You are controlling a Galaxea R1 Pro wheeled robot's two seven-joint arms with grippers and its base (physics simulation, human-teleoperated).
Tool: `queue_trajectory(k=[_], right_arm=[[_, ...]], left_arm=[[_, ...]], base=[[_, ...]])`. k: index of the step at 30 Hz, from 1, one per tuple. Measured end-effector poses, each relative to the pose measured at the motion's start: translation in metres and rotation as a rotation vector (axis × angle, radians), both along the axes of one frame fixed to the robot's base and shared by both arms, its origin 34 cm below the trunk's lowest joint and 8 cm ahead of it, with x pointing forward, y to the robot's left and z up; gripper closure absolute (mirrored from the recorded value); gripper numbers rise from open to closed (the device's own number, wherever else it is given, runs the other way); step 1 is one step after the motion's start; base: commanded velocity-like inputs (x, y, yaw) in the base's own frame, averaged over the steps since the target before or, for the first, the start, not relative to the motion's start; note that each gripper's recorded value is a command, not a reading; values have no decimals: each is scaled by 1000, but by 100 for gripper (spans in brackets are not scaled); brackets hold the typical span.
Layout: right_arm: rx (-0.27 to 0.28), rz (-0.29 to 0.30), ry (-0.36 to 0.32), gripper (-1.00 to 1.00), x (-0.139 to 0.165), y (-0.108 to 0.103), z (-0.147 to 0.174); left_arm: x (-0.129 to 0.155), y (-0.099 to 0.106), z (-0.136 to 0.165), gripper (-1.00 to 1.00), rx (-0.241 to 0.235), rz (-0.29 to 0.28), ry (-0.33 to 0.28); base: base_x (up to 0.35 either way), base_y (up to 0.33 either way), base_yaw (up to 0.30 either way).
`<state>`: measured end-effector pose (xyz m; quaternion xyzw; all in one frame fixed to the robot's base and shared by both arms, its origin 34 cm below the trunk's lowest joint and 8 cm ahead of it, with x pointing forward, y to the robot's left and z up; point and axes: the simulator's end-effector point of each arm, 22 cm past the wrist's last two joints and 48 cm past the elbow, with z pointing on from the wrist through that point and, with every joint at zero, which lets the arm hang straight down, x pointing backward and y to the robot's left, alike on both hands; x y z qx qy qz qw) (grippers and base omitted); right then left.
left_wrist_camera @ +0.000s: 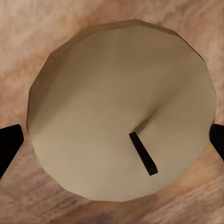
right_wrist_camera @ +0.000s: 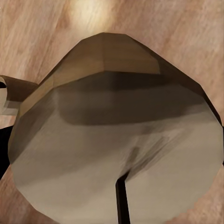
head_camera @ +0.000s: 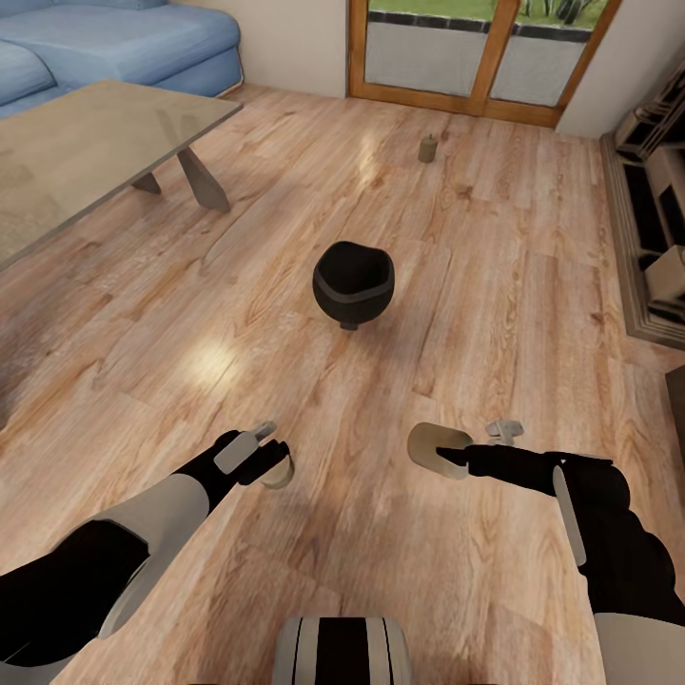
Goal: Place each of the two pumpkins and all three candles from the living room inside a cabinet in the living room (use any cabinet), then make sure every cabinet is closed, and position the cauldron so it is next to a table in the living room.
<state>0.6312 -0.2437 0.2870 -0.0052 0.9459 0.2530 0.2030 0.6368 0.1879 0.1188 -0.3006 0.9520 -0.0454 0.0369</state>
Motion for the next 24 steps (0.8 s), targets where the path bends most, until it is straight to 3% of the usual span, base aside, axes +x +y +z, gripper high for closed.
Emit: queue_trajectory(k=[20, 24], right_arm=[[1, 1, 2, 100, 0, 1, -1], [-2, 1, 13, 100, -3, 0, -8]], left_arm=[[4, 1, 2, -100, 3, -9, -9], [5, 6, -3, -100, -2, 11, -9]], base=[[0, 0, 0], [0, 0, 0]])
